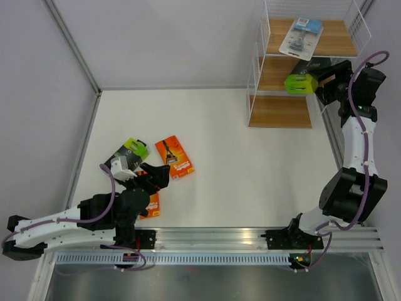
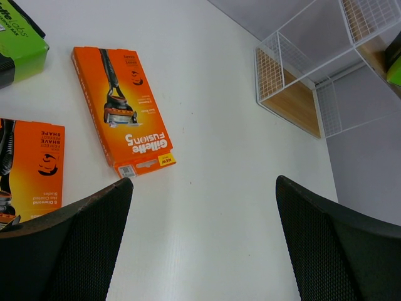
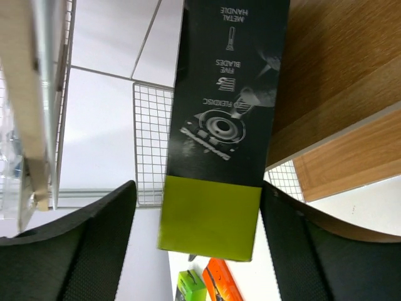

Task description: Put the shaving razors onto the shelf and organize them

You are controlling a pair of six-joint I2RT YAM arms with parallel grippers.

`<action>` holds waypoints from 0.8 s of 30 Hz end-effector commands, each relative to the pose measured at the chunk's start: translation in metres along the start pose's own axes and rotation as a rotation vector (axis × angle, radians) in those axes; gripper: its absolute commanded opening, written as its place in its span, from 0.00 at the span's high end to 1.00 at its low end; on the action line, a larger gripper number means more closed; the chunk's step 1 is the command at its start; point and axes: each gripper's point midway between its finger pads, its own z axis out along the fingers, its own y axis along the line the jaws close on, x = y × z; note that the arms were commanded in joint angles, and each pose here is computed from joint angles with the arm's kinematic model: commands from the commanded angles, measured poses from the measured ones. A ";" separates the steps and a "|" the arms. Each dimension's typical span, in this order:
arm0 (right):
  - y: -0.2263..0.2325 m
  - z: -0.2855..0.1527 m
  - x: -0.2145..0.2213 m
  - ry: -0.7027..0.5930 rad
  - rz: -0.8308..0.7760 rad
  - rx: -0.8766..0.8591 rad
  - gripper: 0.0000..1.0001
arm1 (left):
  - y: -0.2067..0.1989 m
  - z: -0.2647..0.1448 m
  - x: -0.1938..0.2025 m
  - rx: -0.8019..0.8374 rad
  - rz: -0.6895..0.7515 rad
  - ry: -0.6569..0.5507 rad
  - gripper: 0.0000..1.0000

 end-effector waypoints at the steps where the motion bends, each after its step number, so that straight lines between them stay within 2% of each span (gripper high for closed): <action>1: 0.027 -0.020 -0.008 -0.031 -0.087 -0.005 0.15 | 0.002 0.002 -0.003 -0.014 -0.002 -0.022 0.00; 3: 0.024 -0.020 -0.006 -0.026 -0.087 0.008 0.08 | 0.001 0.001 -0.003 -0.012 0.001 -0.020 0.01; 16: -0.013 -0.040 0.009 -0.006 -0.125 0.178 0.02 | 0.001 0.000 -0.002 -0.004 -0.006 -0.009 0.00; 24: 0.010 -0.078 0.011 -0.045 -0.217 0.176 0.02 | 0.003 -0.001 0.001 0.002 -0.011 0.004 0.00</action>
